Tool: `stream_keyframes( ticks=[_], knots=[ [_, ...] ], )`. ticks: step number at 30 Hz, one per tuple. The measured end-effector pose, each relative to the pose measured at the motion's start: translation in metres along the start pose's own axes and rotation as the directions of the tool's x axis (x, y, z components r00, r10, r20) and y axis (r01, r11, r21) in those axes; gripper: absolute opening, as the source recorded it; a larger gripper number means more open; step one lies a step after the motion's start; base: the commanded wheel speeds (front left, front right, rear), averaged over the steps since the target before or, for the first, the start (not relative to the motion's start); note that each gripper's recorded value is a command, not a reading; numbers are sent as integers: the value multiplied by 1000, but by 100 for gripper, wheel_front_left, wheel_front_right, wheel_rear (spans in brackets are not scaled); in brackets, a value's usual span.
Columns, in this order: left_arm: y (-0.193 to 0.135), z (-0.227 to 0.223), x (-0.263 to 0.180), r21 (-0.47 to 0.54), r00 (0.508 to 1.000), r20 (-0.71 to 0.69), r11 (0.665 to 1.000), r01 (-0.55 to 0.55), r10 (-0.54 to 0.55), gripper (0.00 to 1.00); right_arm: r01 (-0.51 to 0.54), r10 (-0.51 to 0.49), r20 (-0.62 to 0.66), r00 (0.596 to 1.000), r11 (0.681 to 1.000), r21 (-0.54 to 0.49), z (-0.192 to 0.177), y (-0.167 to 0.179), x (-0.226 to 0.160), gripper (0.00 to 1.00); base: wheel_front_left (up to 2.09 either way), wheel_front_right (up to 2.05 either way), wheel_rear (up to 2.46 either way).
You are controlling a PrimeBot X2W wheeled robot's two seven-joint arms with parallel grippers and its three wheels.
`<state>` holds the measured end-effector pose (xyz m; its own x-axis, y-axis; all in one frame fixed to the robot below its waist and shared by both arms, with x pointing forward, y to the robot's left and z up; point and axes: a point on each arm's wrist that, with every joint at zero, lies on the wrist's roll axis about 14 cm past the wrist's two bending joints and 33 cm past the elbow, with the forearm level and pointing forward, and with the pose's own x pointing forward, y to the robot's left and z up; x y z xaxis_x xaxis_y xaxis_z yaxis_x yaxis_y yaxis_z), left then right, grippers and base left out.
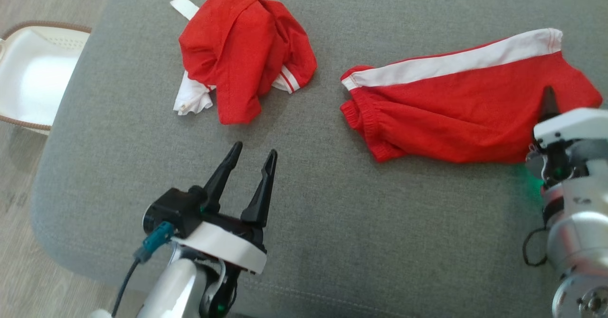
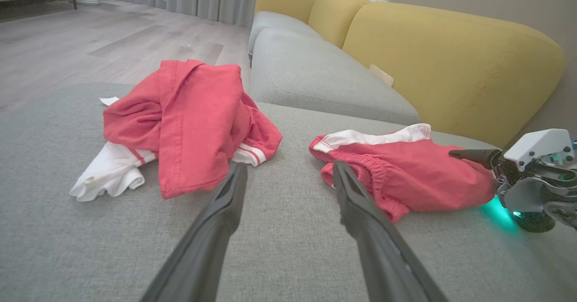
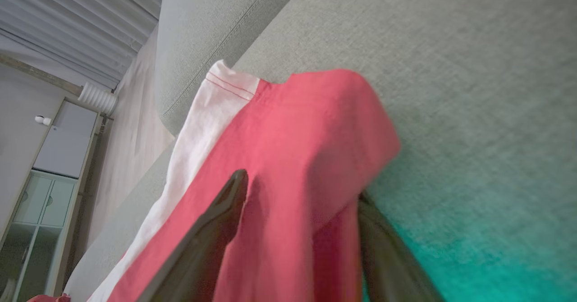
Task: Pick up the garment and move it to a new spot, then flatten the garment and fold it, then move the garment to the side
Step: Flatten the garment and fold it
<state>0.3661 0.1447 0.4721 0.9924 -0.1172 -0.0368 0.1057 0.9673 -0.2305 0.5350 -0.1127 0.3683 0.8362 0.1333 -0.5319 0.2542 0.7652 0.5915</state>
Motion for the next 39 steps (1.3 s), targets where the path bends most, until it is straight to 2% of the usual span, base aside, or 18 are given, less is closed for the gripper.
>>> stream_keyframes(
  ticks=[9,10,11,12,15,23,30,35,39],
  knots=[
    [1,-4,6,-13,1000,-11,1000,-1,1,100,-21,20,-47,999,999,-28,2,15,15,100,0,0,0],
    [2,-4,7,-13,1000,-13,1000,-2,2,100,-22,20,-50,999,999,-33,2,15,16,74,0,0,0],
    [2,-5,7,-14,1000,-14,1000,-3,2,100,-23,21,-52,998,999,-38,2,16,17,14,0,0,0],
    [2,-5,7,-14,1000,-15,1000,-3,3,100,-24,21,-51,998,999,-42,3,17,17,0,0,0,0],
    [1,-4,8,-13,1000,-12,1000,0,0,100,-20,19,-47,999,999,-38,3,16,16,0,0,0,0],
    [-7,4,10,-13,1000,14,1000,23,-23,100,5,-4,61,998,1000,-19,17,3,-1,0,0,0,0],
    [-20,11,11,-15,997,37,998,63,-63,100,82,-82,160,984,997,2,29,-38,-29,0,0,0,0],
    [-31,17,12,-14,994,59,995,97,-96,100,171,-170,247,954,985,19,43,-83,-58,0,0,0,0],
    [-36,20,10,-17,991,67,993,113,-111,100,218,-217,294,931,976,31,54,-106,-77,0,0,0,0]
  ],
)
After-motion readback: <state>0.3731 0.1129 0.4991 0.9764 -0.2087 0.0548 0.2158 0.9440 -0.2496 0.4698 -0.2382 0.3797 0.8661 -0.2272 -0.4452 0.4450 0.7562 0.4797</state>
